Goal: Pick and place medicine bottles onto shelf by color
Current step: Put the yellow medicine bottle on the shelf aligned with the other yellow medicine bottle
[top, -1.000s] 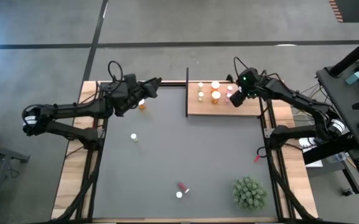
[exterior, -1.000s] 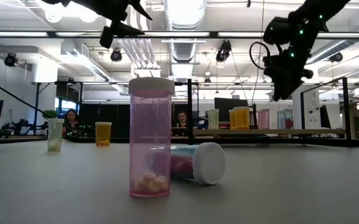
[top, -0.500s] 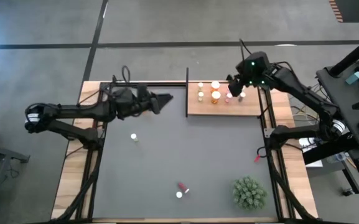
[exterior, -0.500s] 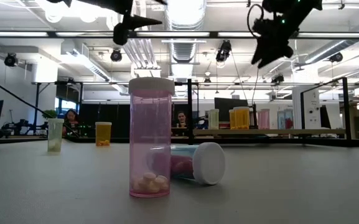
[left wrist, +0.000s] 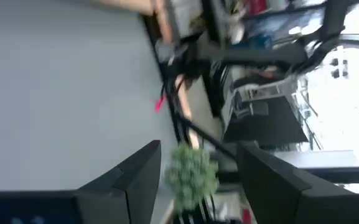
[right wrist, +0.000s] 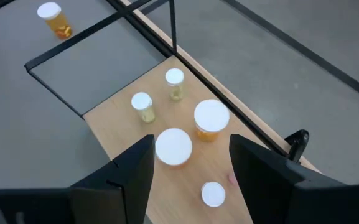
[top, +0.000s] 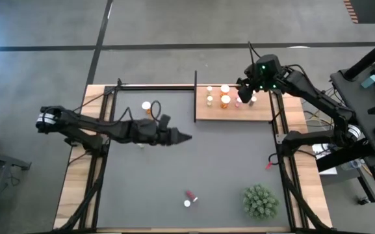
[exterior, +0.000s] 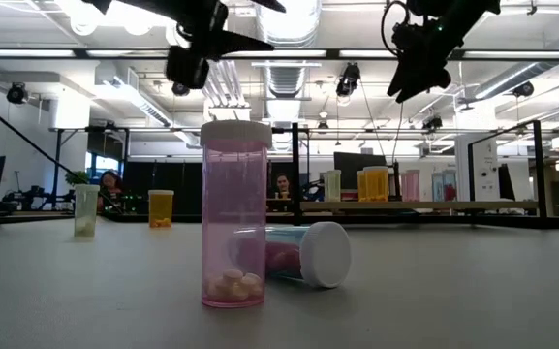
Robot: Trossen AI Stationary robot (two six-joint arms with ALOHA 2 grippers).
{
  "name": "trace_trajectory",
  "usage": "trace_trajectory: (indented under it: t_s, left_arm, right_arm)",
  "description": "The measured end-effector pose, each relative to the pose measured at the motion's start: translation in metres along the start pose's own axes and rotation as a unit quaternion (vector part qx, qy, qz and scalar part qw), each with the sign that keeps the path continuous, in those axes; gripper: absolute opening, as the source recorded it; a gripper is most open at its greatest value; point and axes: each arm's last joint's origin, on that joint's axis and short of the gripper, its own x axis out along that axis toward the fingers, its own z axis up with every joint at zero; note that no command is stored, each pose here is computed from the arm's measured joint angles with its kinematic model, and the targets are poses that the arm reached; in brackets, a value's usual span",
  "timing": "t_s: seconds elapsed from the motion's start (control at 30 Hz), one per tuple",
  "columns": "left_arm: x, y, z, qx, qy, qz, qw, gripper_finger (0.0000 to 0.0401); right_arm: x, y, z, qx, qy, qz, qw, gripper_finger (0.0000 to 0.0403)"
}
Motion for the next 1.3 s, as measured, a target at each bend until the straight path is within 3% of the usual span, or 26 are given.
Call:
trace_trajectory:
  t_s: [0.17, 0.4, 0.7, 0.97, 1.3]
  left_arm:
    - [-0.010, 0.013, -0.026, -0.081, 0.084, 0.095, 0.989, 0.0191]
    - [-0.036, 0.038, -0.043, -0.166, 0.093, 0.282, 0.940, 0.0191]
    - [-0.059, 0.038, -0.040, -0.176, 0.094, 0.348, 0.916, 0.0191]
    - [-0.094, 0.057, -0.032, -0.195, 0.046, 0.508, 0.838, 0.0191]
    - [-0.087, 0.075, -0.026, -0.169, -0.022, 0.550, 0.817, 0.0191]
  right_arm:
    - [0.000, 0.000, 0.000, -0.012, 0.001, 0.000, 1.000, 0.0199]
    - [0.001, 0.000, -0.001, -0.017, 0.003, 0.000, 1.000, 0.0199]
    - [0.006, -0.001, -0.007, -0.018, 0.014, 0.001, 1.000, 0.0199]
    - [0.010, -0.001, -0.010, -0.018, 0.016, 0.001, 1.000, 0.0199]
    - [0.011, -0.001, -0.007, -0.004, -0.006, -0.001, 1.000, 0.0199]
